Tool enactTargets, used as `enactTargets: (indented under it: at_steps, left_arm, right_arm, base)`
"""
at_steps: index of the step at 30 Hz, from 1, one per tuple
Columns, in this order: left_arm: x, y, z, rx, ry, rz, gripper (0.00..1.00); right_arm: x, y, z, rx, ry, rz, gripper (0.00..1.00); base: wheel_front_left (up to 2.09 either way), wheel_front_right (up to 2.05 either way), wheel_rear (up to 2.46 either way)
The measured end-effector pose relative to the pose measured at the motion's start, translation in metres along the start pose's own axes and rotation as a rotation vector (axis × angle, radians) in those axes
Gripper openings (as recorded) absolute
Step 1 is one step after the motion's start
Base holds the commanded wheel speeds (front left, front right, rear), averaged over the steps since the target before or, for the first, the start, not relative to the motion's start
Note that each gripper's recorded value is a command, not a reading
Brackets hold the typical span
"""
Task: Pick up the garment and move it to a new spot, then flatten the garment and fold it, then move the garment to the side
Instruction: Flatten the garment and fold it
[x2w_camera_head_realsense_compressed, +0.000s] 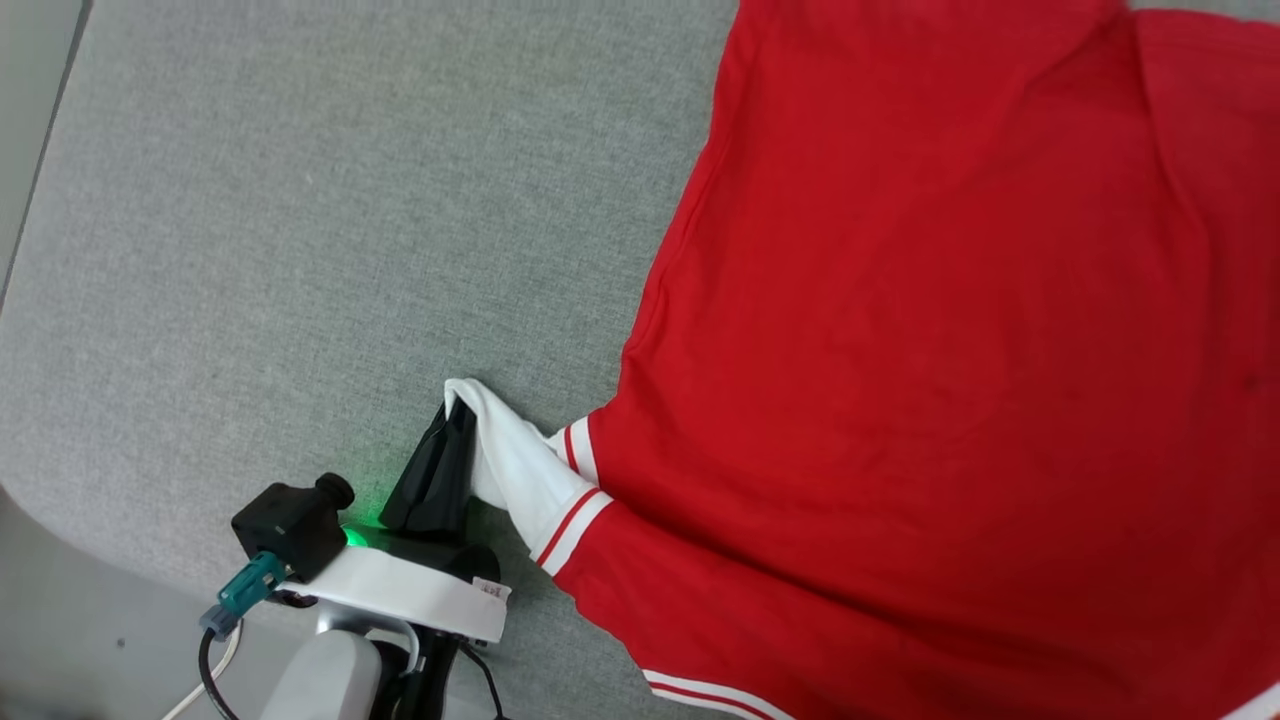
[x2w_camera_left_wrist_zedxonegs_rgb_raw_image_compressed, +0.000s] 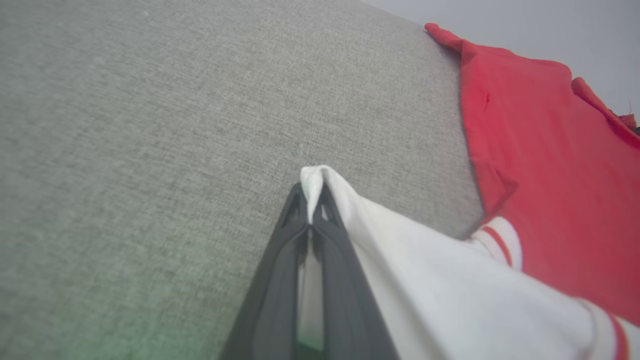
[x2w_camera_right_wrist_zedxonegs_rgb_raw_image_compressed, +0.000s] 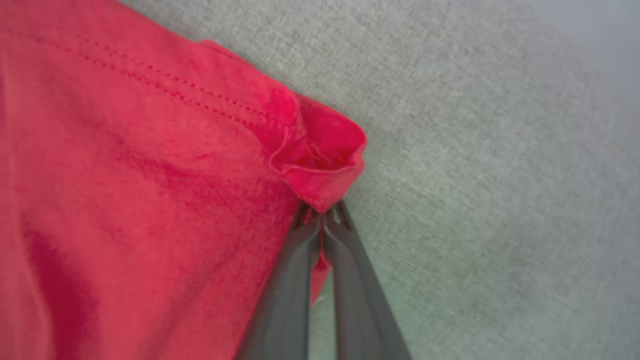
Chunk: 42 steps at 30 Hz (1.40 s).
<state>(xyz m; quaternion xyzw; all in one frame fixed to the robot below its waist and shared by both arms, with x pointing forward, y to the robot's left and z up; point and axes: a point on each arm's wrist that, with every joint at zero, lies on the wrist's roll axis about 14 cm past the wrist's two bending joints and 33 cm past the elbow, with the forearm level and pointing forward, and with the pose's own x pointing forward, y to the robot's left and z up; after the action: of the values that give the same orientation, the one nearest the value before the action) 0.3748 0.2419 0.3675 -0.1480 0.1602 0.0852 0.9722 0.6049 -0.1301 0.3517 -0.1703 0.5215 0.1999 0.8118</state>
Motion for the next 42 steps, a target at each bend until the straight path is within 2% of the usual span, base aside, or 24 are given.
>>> enactTargets:
  at_steps: [8,16,22,28,35,42]
  left_arm:
    - [-0.018,0.001,0.008,0.002,-0.024,-0.006,0.00]
    - [-0.041,-0.006,0.018,-0.001,-0.063,-0.038,0.00]
    - [-0.055,-0.013,0.019,0.009,-0.067,-0.065,0.00]
    - [-0.067,-0.017,0.022,0.020,-0.077,-0.086,0.00]
    - [-0.071,-0.030,0.025,0.027,-0.088,-0.130,0.00]
    - [-0.072,-0.036,0.027,0.035,-0.090,-0.151,0.00]
  right_arm:
    - [-0.042,0.001,0.004,-0.008,-0.131,-0.013,0.00]
    - [-0.096,-0.008,-0.036,0.019,-0.199,-0.030,0.00]
    - [-0.131,-0.006,-0.087,0.052,-0.224,-0.027,0.00]
    - [-0.157,-0.003,-0.159,0.113,-0.190,-0.039,0.00]
    - [-0.172,0.007,-0.253,0.269,-0.105,-0.038,0.00]
    - [-0.171,0.037,-0.323,0.399,-0.012,-0.005,0.00]
  base:
    - [0.00,0.00,0.00]
    - [0.00,0.00,0.00]
    - [0.00,0.00,0.00]
    - [0.00,0.00,0.00]
    - [0.00,0.00,0.00]
    - [0.00,0.00,0.00]
